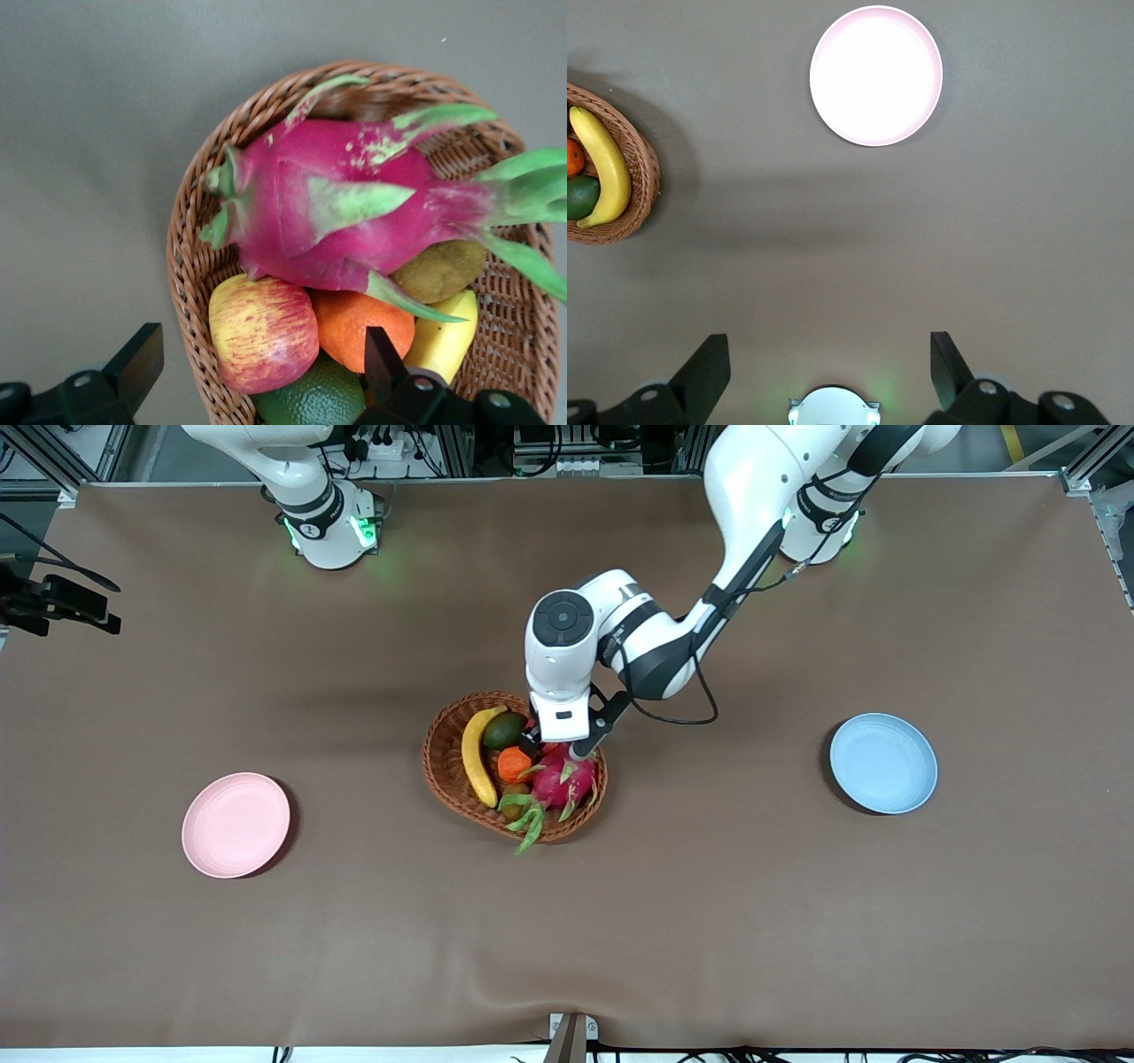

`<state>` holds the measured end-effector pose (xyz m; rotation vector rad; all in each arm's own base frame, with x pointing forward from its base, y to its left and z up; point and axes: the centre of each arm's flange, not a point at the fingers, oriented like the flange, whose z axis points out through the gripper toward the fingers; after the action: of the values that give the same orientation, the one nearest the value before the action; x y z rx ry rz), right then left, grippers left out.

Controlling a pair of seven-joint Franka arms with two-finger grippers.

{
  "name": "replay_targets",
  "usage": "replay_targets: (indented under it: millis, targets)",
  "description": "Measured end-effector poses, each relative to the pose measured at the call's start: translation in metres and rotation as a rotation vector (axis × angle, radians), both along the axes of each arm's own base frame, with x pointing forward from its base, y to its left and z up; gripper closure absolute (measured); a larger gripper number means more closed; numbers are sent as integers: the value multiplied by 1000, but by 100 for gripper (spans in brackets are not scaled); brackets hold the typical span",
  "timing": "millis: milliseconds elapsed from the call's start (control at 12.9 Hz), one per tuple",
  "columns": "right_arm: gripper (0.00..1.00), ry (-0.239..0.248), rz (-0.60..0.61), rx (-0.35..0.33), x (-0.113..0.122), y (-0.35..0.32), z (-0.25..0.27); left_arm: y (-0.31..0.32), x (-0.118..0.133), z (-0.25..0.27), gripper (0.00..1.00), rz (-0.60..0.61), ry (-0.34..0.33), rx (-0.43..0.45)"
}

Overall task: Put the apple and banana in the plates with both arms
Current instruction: 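Move the left gripper over the fruit basket toward the red apple, then lower the left gripper into the basket and grasp the red apple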

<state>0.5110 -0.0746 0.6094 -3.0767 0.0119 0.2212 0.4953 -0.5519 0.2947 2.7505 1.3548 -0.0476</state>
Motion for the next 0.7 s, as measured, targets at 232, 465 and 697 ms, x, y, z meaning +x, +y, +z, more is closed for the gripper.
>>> replay_targets:
  millis: [232, 465, 697]
  targets:
    - [0, -22, 0, -3, 3, 0, 2, -3, -2, -16, 0, 4, 13, 13]
    - [0, -91, 11, -14, 10, 5, 23, -7, -7, -26, 0, 13, 25, 20]
    - [0, -100, 10, -20, 21, 5, 25, -12, -13, -32, 0, 6, 30, 27]
